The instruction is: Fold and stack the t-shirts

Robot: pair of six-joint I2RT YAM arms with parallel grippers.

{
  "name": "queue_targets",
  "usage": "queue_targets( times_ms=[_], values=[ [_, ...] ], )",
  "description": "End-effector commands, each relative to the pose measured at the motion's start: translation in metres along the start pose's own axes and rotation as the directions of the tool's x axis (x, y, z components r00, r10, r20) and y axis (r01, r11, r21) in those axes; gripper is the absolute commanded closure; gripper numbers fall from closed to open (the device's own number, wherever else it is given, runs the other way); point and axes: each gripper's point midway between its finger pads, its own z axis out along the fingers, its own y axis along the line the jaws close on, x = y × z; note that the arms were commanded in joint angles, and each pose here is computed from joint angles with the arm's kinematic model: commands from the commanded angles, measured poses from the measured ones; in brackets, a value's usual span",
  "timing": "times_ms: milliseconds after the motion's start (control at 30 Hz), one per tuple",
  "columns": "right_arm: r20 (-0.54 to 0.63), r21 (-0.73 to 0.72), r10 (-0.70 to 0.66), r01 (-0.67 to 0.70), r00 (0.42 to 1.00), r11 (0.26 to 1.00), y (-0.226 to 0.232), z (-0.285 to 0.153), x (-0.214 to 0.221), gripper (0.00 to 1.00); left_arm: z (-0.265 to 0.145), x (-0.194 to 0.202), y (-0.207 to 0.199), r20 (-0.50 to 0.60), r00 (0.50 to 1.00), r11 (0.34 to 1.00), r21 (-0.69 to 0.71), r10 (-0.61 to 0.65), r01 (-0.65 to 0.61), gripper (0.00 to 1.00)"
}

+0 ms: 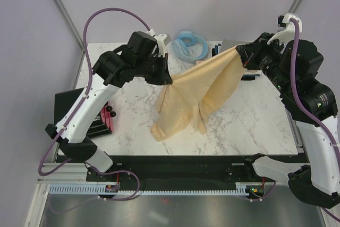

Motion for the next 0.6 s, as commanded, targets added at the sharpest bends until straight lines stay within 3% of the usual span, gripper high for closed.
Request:
queue_targets(
  times_ms=[0, 400, 567],
  values=[
    [0.138, 0.035, -0.022, 0.017, 0.99, 0.999, -0.004, -0.019, -0.041, 0.93, -0.045, -0.019, 0.005, 0.148, 0.987, 0.998, -0.021, 0.066, -0.063, 0.98],
    [0.242, 0.114, -0.077, 0.051, 0.967, 0.992, -0.017, -0.062, -0.076, 0.93, -0.082, -0.031, -0.007, 0.253, 0.965, 0.996, 0.035, 0.071, -0.082, 0.98],
    [0.226, 0.166, -0.087, 0.05, 0.97, 0.985, -0.03, -0.061, -0.065, 0.92, -0.069, -0.029, -0.016, 0.204, 0.975, 0.99, 0.084, 0.091, -0.11, 0.98]
  ],
)
